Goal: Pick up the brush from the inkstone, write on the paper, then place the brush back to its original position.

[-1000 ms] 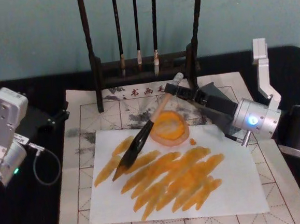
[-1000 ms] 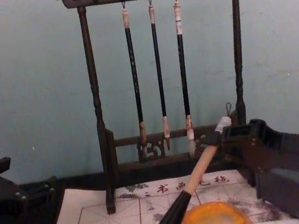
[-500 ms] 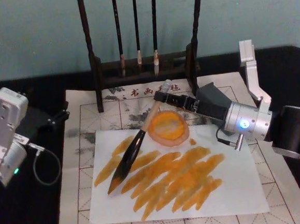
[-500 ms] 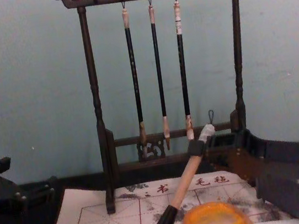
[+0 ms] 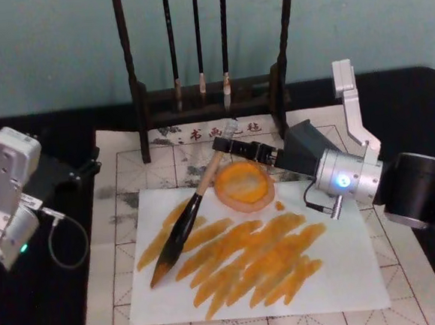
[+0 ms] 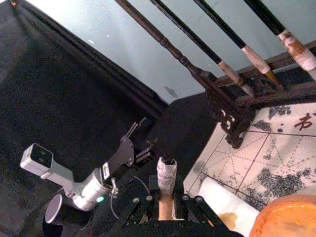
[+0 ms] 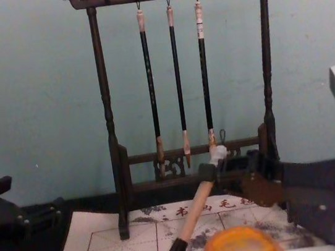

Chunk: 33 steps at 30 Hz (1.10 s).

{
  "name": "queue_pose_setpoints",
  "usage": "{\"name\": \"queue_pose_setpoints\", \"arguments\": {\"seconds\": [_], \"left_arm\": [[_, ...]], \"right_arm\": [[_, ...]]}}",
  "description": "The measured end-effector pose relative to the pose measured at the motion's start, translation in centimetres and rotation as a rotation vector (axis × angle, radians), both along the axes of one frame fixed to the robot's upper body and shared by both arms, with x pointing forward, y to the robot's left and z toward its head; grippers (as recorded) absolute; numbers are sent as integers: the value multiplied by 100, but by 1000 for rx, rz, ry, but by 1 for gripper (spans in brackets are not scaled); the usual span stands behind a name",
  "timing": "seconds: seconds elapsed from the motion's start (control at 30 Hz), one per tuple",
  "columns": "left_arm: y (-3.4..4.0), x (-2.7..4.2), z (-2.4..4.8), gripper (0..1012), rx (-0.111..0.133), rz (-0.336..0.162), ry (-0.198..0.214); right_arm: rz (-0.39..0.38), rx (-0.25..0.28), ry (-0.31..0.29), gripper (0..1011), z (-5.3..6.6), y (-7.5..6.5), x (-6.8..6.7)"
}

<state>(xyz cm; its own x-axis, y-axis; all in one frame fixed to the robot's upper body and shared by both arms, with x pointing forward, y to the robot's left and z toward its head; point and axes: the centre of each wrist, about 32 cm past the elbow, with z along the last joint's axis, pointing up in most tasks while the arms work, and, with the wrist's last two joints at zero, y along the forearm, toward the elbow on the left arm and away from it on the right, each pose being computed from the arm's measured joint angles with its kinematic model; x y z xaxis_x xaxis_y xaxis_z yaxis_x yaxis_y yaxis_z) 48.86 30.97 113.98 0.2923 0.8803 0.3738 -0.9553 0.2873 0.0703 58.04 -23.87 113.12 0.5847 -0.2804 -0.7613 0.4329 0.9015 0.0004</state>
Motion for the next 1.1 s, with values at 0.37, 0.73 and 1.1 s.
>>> {"name": "queue_pose_setpoints", "arguments": {"seconds": [0.37,0.73,1.1], "left_arm": [[0,0,0,1001,0,0,0],[0,0,0,1001,0,0,0],[0,0,0,1001,0,0,0]], "right_arm": [[4,-28,-3,183,-39,49,9],[-17,-51,-33,183,-56,46,-4],[-35,-53,-40,183,-55,20,4]]}}
